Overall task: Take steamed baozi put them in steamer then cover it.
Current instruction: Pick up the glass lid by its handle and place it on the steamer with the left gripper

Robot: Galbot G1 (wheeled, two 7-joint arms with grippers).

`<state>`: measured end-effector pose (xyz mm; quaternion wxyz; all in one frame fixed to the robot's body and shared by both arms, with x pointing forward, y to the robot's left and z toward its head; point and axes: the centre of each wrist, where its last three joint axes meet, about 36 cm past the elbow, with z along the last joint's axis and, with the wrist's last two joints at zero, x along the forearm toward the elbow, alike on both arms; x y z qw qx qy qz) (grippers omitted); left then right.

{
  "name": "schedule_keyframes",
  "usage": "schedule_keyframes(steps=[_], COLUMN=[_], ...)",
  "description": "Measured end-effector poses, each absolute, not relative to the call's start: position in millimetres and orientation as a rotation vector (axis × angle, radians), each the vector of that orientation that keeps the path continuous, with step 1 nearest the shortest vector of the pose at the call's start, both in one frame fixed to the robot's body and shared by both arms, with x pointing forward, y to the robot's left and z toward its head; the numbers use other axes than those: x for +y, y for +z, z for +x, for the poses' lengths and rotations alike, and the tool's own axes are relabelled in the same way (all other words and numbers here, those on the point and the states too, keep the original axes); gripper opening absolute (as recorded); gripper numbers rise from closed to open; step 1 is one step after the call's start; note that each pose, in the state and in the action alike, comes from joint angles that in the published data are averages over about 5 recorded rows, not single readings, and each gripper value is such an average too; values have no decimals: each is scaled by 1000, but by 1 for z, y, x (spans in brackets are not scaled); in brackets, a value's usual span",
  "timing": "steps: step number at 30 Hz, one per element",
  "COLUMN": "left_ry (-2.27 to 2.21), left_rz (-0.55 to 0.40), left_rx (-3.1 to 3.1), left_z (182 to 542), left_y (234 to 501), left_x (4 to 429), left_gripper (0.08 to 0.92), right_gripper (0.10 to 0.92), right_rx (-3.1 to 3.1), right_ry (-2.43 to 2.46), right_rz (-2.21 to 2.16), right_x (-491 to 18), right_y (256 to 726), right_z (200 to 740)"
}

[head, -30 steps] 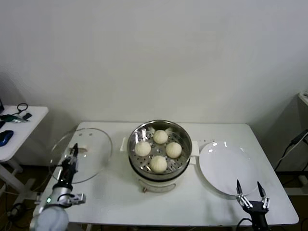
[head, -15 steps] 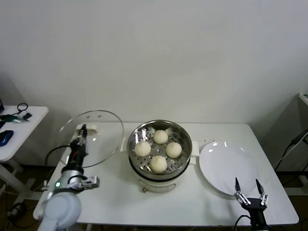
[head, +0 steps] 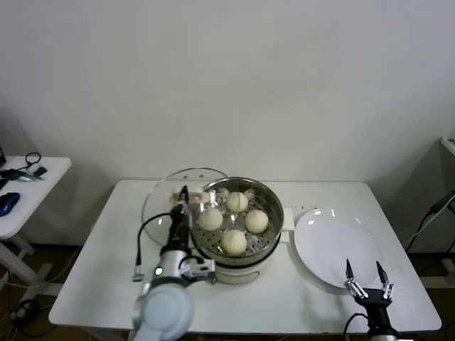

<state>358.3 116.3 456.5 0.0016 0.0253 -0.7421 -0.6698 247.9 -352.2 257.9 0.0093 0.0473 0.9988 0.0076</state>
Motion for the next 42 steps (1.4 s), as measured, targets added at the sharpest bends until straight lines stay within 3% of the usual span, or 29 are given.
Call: schedule_keyframes(steps=[18, 28, 42], left_ry=[-2087, -2126, -2153], left_rz=[-2, -33, -40], left_rx=[-2371, -2304, -2262], left_z=[369, 371, 375], left_y=[453, 431, 419], left_x=[11, 1, 2], left_gripper=[130, 130, 130], right_gripper=[823, 823, 823], right_rx=[3108, 3099, 3091], right_ry=[7, 7, 7], right_rz=[176, 194, 207], right_x=[-359, -360, -360], right_y=[258, 257, 255], right_z=[247, 247, 246])
